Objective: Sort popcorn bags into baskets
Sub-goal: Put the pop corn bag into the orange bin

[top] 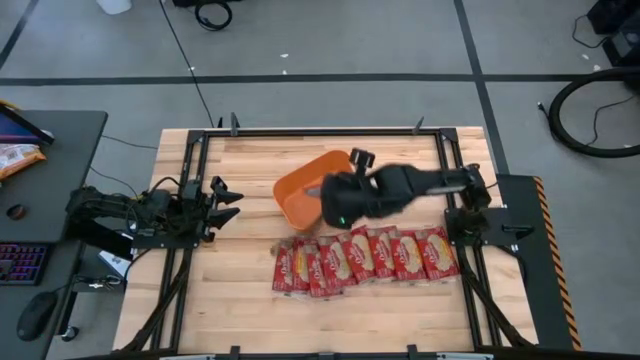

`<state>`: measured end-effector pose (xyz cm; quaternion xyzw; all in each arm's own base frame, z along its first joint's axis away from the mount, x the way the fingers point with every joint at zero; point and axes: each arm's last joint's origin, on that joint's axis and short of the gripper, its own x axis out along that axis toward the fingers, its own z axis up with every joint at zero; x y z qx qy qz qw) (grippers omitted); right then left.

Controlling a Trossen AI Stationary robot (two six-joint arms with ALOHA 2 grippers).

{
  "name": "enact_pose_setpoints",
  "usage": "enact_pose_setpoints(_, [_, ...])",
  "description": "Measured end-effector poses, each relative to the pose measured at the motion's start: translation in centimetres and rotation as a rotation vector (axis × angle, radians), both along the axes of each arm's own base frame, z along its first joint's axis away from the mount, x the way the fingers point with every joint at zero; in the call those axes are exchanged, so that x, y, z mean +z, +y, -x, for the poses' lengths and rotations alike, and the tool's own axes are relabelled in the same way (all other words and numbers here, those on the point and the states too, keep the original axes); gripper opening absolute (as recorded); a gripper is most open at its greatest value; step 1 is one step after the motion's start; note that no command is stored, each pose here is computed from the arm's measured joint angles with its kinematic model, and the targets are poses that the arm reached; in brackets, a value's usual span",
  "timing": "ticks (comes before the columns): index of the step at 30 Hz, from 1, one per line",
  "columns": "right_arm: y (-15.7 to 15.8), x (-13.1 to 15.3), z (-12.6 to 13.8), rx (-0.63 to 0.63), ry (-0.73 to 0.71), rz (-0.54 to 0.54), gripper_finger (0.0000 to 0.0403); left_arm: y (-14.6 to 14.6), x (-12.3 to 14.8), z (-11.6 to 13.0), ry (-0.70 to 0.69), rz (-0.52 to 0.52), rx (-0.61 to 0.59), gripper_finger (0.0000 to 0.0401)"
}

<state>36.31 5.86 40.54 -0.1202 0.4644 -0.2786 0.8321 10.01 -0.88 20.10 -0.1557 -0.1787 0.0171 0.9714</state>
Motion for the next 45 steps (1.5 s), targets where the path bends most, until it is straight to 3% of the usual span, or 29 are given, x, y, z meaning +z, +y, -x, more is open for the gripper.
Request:
enact_pose_setpoints(13, [-11.4,-3.7,-0.8,-0.210,0.159,-0.302,0.0004,0.0,-0.1,0.0,0.014,-0.001,-0.001,0.0205])
enact_pose_setpoints(19, [-15.4,-5.8,-0.6,-0.295,0.158,-0.459,0.0004,0.0,-0.1,0.0,0.013,-0.002,-0.001,0.0205])
enact_pose_setpoints(22, [-16.2,-7.5,-1.0,-0.291,0.157,-0.539,0.0004,0.0,-0.1,0.0,0.014,-0.002,-0.001,0.0205])
enact_pose_setpoints(28, [-17.0,-10.5,-1.8,-0.250,0.144,-0.600,0.0012,0.0,-0.1,0.0,0.014,-0.002,-0.001,0.0205])
enact_pose_setpoints(32, [-17.0,-11.6,-2.9,-0.164,0.063,-0.660,0.0019,0.0,-0.1,0.0,0.014,-0.002,0.000,0.0205])
enact_pose_setpoints(36, [-16.8,-12.5,-4.2,-0.024,-0.012,-0.640,0.0024,0.0,-0.1,0.0,0.014,-0.002,-0.001,0.0205])
enact_pose_setpoints(42, [-15.8,-13.0,-4.9,0.101,-0.023,-0.601,0.0069,0.0,-0.2,-0.1,0.024,-0.002,-0.001,0.0205])
enact_pose_setpoints(45, [-15.0,-12.9,-4.6,0.116,0.026,-0.647,0.0099,0.0,-0.3,-0.1,0.029,-0.003,-0.001,0.0205])
